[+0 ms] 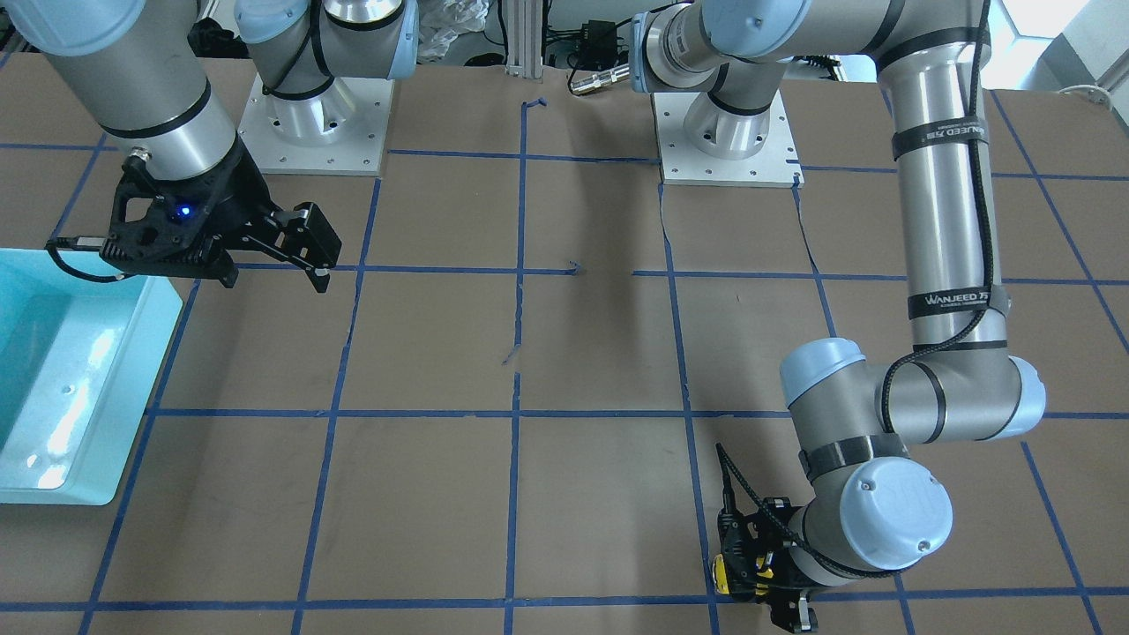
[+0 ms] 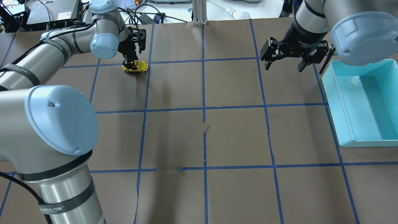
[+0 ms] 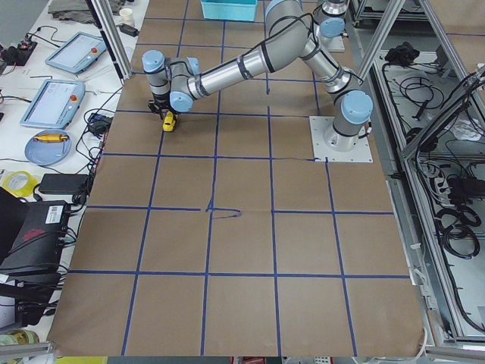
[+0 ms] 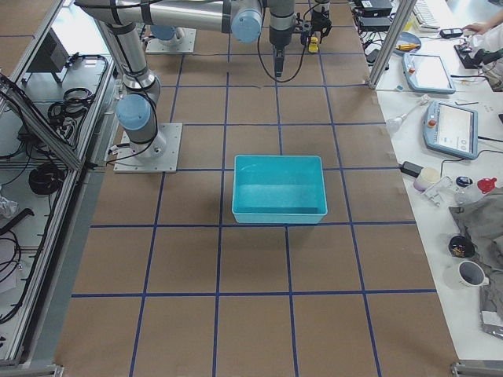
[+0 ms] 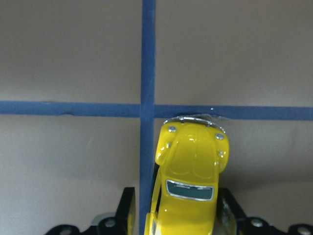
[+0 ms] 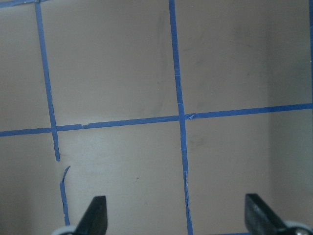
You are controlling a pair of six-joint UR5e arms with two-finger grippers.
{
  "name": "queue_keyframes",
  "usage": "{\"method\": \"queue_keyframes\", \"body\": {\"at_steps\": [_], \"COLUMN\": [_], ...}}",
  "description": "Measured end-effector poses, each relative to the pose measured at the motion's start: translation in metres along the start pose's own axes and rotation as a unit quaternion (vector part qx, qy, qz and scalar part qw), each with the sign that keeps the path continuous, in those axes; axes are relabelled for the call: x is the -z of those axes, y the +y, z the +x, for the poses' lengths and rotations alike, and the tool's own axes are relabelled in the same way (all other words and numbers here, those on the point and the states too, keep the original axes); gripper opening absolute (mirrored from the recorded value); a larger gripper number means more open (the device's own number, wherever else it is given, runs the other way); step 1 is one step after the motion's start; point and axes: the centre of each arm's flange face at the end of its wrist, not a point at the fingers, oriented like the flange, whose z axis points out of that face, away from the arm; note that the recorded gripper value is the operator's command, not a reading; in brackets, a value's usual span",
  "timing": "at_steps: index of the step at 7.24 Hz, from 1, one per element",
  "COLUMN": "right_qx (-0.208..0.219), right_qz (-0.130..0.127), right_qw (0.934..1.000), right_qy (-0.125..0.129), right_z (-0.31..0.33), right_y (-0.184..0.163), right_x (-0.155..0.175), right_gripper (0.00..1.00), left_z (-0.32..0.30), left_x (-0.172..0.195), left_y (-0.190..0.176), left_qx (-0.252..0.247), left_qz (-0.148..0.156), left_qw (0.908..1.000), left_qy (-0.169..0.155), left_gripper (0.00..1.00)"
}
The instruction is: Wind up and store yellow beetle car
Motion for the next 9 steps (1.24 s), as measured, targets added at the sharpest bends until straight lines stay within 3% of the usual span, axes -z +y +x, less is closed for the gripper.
{"method": "queue_keyframes", "body": {"at_steps": [4,6,9], "right_qx": [0.001,0.004,0.003], "right_qz": [0.0,0.013,0.017], "right_qw": [1.0,0.9999,0.9998], "right_qy": [0.007,0.009,0.009], "right_z": [0.001,0.0,-0.001], "right_y": [0.007,0.015,0.01], "right_x": [0.002,0.017,0.013], "right_gripper": [1.0,1.0,1.0], "left_z": [0.001,0.002,0.003], "left_x": [-0.001,0.0,0.001], "left_y": [0.0,0.0,0.0], "left_qx": [0.0,-0.001,-0.009], "left_qz": [0.0,0.0,0.0], "left_qw": [1.0,1.0,1.0], "left_qy": [0.001,0.001,0.001], "left_gripper": [0.1,0.09,0.09]}}
